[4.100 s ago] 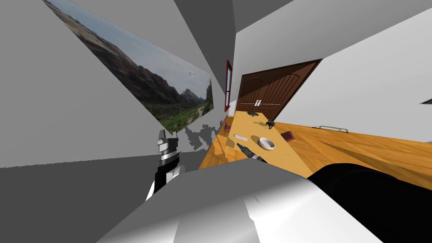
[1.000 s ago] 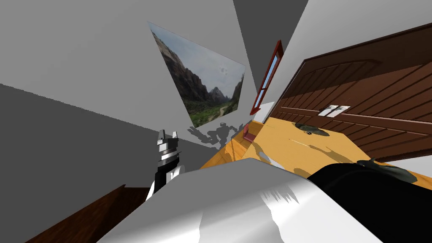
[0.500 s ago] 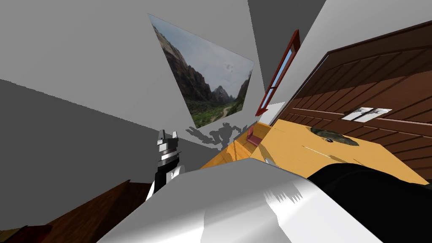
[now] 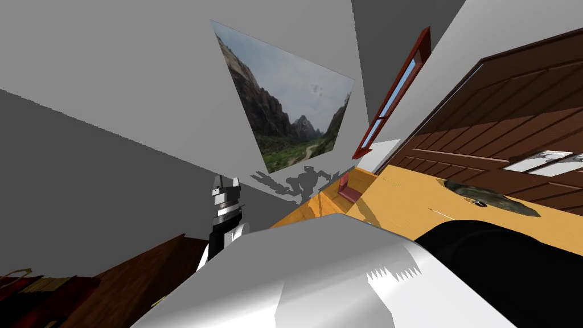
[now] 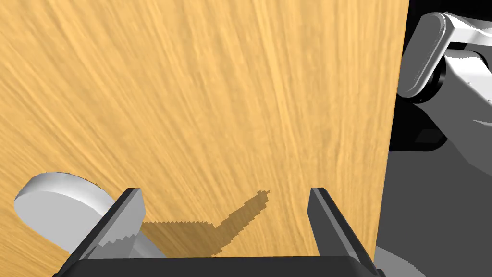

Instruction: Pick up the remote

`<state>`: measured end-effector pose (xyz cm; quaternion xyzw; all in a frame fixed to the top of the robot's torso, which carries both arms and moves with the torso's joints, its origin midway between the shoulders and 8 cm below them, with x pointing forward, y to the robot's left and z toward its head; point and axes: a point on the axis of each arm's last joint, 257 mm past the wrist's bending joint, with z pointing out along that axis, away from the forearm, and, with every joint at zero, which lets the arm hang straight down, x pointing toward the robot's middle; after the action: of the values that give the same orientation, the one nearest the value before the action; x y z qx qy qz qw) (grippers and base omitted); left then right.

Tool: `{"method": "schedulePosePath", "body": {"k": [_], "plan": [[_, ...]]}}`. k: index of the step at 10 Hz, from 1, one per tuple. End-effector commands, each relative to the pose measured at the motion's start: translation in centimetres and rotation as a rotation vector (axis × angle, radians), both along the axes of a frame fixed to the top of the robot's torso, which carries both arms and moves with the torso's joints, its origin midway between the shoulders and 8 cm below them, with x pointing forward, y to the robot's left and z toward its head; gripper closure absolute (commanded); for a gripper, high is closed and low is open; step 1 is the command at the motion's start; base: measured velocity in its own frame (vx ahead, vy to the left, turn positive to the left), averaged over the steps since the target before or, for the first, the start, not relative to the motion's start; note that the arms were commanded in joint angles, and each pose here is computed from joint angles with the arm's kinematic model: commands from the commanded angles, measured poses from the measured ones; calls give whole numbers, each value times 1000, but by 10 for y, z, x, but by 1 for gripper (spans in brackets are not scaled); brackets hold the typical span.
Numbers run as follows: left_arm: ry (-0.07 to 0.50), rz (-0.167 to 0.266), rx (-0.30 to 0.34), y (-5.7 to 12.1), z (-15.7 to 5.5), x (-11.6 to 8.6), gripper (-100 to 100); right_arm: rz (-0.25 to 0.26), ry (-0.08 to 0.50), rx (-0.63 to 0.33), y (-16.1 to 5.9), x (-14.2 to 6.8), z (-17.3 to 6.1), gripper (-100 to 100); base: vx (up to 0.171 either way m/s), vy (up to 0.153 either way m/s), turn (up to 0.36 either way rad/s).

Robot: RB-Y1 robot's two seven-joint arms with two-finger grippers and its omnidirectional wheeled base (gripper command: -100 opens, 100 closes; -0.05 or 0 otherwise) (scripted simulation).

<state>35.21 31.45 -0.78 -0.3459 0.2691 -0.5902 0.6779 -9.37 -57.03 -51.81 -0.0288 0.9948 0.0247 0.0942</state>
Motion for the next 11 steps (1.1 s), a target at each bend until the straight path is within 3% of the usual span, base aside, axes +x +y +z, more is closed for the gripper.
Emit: {"method": "schedulePosePath", "body": {"k": [1, 4, 9, 10, 11], "plan": [[0, 0, 0, 0, 0, 0, 0, 16, 51, -30, -14, -19, 4, -100, 74, -29, 242], [0, 0, 0, 0, 0, 0, 0, 52, 139, -64, -29, -52, 7, -100, 114, -73, 259], [0, 0, 0, 0, 0, 0, 0, 75, 174, -52, -20, -63, -2, -100, 62, -75, 149], [0, 0, 0, 0, 0, 0, 0, 77, 174, -51, -20, -63, -3, 0, 6, -6, 3], [0, 0, 0, 0, 0, 0, 0, 59, 172, -49, -12, -59, -11, -100, -55, -19, 140]]}}
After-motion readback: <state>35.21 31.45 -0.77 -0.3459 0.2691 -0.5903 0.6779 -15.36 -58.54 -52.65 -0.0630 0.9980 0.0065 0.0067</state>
